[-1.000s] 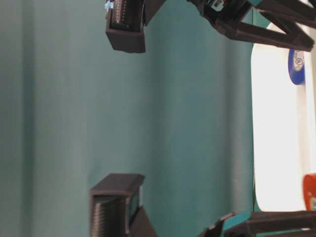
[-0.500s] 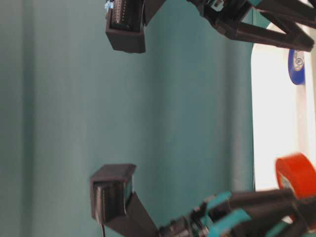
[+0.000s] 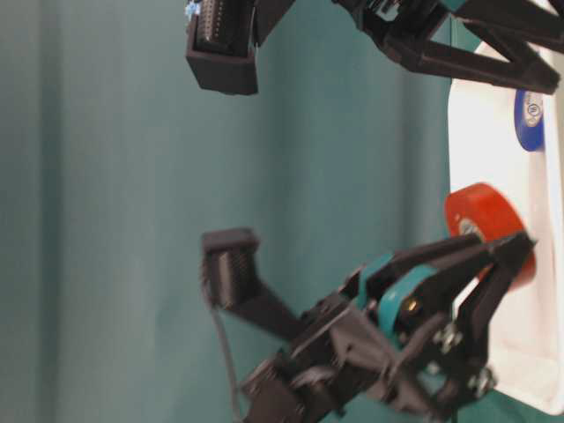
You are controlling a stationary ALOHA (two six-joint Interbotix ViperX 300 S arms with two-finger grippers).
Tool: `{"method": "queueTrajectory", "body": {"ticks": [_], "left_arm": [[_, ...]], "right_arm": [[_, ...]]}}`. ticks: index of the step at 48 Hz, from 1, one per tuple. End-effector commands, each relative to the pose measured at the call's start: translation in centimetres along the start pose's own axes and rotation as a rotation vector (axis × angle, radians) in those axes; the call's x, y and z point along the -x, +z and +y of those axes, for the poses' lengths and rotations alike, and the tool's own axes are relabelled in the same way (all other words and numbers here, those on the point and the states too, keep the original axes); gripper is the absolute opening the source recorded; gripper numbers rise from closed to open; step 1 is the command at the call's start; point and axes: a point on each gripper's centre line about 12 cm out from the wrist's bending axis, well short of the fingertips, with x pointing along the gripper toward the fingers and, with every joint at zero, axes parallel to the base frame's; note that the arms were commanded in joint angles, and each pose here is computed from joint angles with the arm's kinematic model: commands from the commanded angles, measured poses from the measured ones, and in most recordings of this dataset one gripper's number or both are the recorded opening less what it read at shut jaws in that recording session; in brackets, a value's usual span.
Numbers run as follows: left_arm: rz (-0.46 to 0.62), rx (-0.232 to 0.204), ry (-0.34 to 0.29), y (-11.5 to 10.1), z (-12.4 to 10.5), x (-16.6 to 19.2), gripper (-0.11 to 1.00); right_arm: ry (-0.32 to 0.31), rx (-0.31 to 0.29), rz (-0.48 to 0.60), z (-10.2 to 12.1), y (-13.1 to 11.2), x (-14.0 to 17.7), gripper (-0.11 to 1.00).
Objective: Put the tape alternately from left to right into the white case.
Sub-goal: 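Carry the red roll with the left gripper into the tray beside blue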
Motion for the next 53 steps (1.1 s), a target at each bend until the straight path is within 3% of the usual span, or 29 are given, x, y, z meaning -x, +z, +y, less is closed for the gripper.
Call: {"method": "queueTrajectory", "body": {"ticks": [1,11,43,48,53], "left_arm": [[-0.053,0.011,0.035,1.5,1.6,-0.2,-0.03],[-0.044,0.026,0.056,1.6,3.1,-2.0,-0.03],[0.058,0.035,0.023,0.5,2.6,-2.4,-0.02],[0.056,0.026,0.014,0.9,2.1,-2.0,0.09],[0.037,0.009,0.007,1.6,1.6,-1.6,0.31]], "right_arm": [[0.015,0.0,-0.033,0.3,0.7,0.3,0.75],[0.016,0.0,-0.034,0.3,0.7,0.3,0.75],[0.022,0.001,-0.043,0.4,0.8,0.3,0.75],[0.022,-0.001,-0.046,0.3,0.9,0.3,0.75],[0.022,0.001,-0.043,0.4,0.8,0.3,0.75]]}}
